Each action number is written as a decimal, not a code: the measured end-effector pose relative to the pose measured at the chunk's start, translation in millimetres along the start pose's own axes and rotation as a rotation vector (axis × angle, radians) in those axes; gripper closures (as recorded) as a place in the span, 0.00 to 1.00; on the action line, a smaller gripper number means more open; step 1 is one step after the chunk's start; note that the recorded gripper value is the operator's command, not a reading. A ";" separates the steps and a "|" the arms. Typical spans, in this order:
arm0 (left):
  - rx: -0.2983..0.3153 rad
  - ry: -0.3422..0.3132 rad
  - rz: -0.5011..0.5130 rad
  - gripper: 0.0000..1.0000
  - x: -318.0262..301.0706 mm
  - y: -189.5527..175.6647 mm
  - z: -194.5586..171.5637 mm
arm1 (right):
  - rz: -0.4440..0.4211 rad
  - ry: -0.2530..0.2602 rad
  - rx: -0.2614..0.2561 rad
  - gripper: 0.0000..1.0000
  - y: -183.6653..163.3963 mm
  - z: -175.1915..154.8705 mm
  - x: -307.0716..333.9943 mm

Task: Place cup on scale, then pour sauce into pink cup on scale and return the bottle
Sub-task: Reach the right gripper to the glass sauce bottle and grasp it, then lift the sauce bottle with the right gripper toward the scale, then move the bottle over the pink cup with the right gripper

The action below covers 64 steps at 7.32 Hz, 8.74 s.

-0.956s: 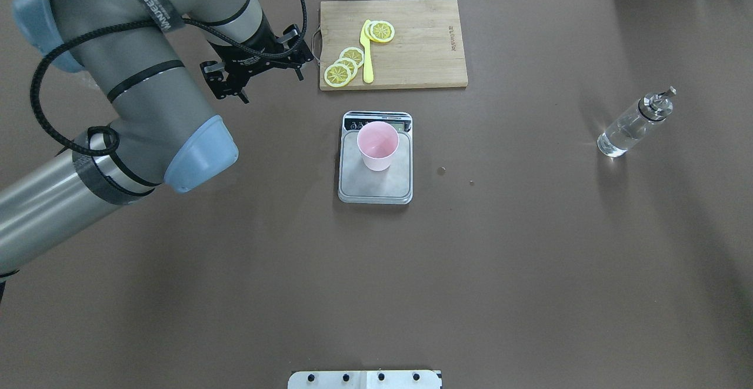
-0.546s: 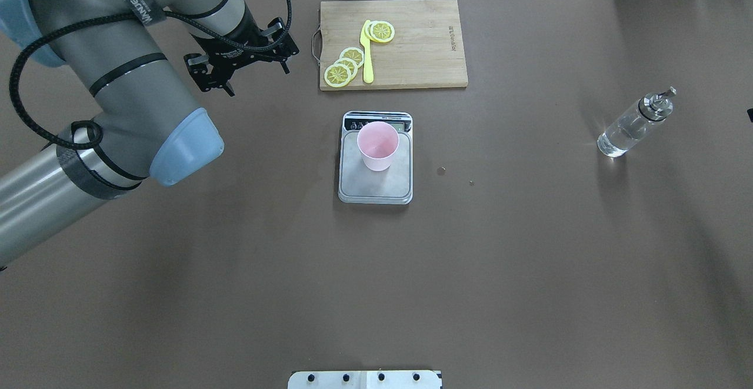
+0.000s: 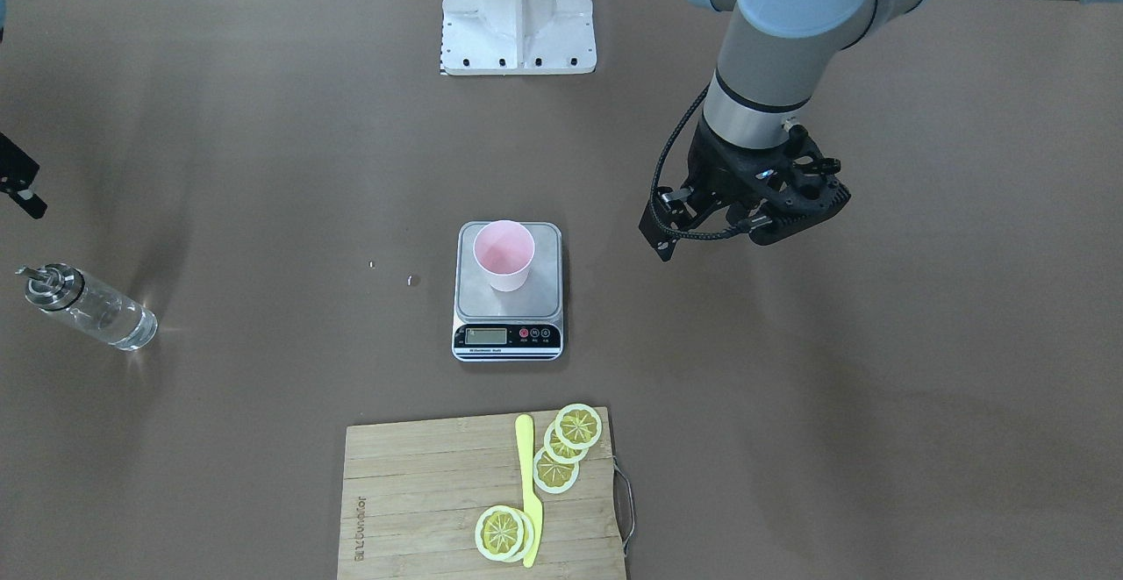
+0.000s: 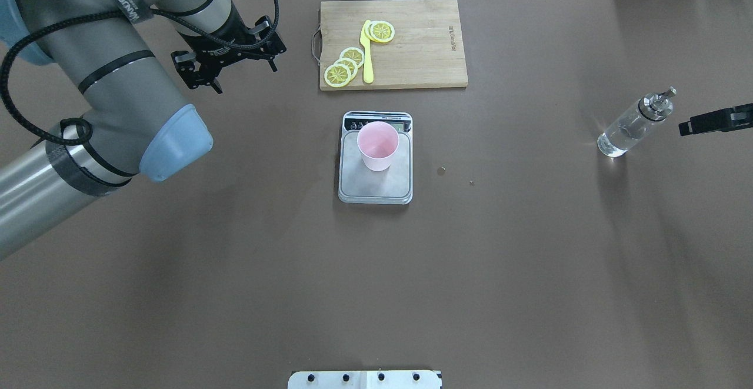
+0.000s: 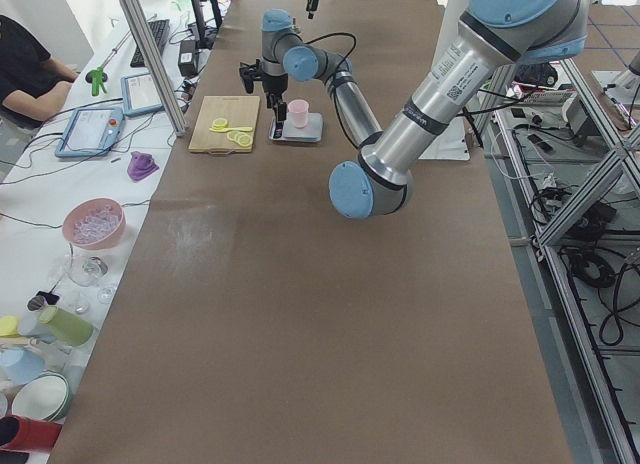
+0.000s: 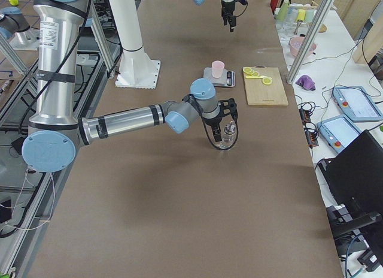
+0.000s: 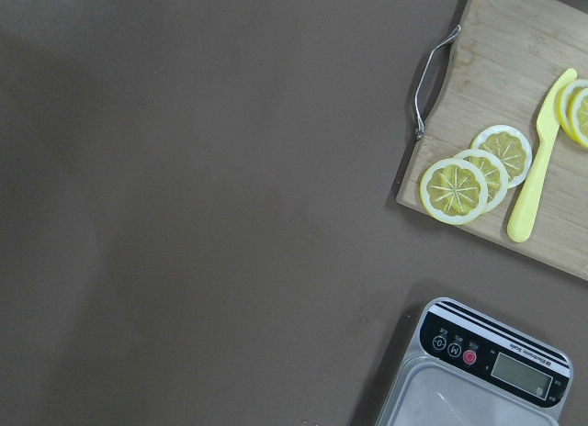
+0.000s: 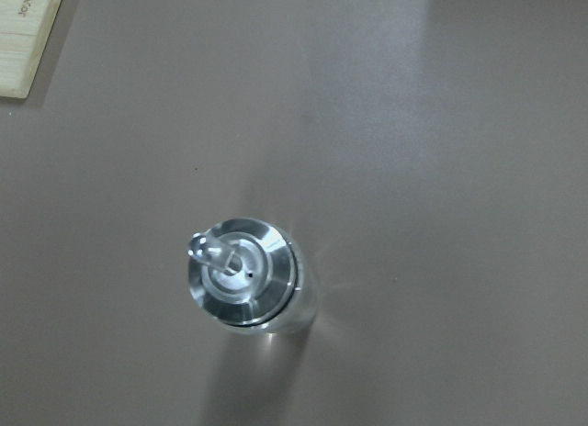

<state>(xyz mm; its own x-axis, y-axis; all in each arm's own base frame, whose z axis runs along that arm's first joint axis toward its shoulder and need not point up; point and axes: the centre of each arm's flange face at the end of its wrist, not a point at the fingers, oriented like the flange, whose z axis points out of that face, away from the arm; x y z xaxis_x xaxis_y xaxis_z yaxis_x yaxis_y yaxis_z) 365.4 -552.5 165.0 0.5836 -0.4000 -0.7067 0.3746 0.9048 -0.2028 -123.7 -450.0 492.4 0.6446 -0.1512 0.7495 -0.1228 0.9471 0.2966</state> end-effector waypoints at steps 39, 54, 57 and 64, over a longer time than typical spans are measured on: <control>-0.004 -0.028 -0.013 0.02 -14.3 -8.3 18.7 | -0.124 0.124 0.582 0.80 47.9 155.0 -31.1; 0.014 -0.052 -0.011 0.02 -60.0 -52.6 12.7 | -0.408 0.251 0.602 1.00 -46.5 67.7 -190.9; 0.003 -0.081 -0.049 0.02 -109.0 -77.5 17.3 | -0.505 0.351 0.652 1.00 -0.9 89.7 -273.6; -0.005 -0.075 -0.081 0.02 -167.4 -105.2 23.9 | -0.770 0.660 0.676 1.00 46.9 102.3 -378.1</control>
<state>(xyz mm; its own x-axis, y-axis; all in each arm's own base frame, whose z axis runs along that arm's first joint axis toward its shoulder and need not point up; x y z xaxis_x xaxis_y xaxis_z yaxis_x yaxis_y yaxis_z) 245.5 -584.3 320.8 0.6042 -0.4816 -0.6348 0.4191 0.8696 -0.2609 -450.4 -377.4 283.5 0.9575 -0.2493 -0.1450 0.2198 0.3053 0.9265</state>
